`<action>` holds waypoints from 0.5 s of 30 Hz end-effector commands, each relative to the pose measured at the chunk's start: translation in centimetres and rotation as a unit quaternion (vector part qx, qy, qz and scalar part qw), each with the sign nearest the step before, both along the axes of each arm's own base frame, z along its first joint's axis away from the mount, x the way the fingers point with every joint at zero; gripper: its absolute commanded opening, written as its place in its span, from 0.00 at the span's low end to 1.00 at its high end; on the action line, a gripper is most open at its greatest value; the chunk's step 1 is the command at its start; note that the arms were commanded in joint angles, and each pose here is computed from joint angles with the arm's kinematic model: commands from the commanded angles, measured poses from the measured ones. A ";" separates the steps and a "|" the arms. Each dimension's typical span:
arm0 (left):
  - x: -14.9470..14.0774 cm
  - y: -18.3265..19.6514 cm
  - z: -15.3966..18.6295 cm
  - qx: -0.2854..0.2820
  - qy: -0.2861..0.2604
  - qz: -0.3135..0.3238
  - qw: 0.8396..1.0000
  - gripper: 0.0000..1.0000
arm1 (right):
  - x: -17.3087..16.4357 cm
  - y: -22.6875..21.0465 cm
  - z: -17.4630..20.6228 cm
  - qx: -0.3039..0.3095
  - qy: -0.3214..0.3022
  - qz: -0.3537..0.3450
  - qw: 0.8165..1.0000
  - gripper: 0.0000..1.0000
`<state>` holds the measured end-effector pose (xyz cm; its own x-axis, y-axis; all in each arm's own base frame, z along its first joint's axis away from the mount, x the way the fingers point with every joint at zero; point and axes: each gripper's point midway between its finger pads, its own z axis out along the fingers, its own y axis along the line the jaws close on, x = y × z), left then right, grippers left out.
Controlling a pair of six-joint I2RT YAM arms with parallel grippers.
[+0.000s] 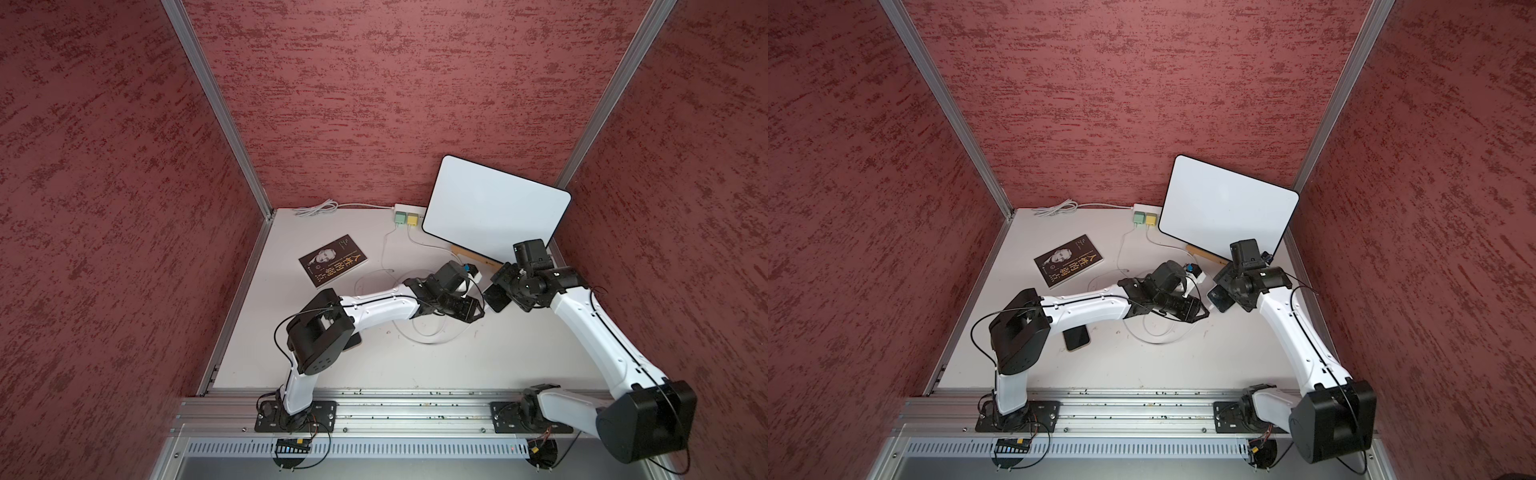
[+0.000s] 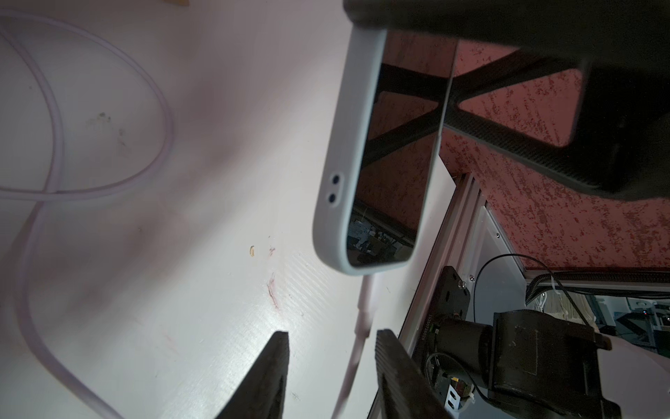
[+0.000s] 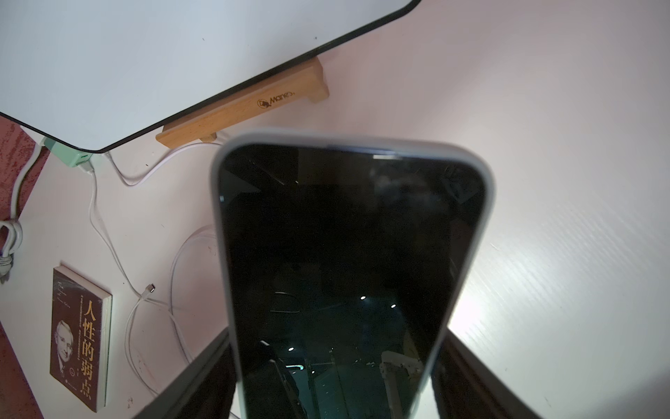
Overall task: Unplug the charging cable from the phone
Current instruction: Remove the charging cable from the phone.
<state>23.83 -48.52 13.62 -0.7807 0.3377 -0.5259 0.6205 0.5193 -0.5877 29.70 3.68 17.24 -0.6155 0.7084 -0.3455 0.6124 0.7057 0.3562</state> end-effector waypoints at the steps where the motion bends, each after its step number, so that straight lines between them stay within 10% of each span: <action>1: -0.1 -0.9 -0.1 -0.007 -0.002 -0.011 1.000 0.46 | 1.1 -0.2 2.6 0.005 -0.052 -0.006 0.999 0.38; 15: 0.0 -0.9 0.2 -0.006 -0.005 -0.015 1.000 0.09 | 1.2 -0.3 2.6 0.001 -0.054 -0.007 0.999 0.34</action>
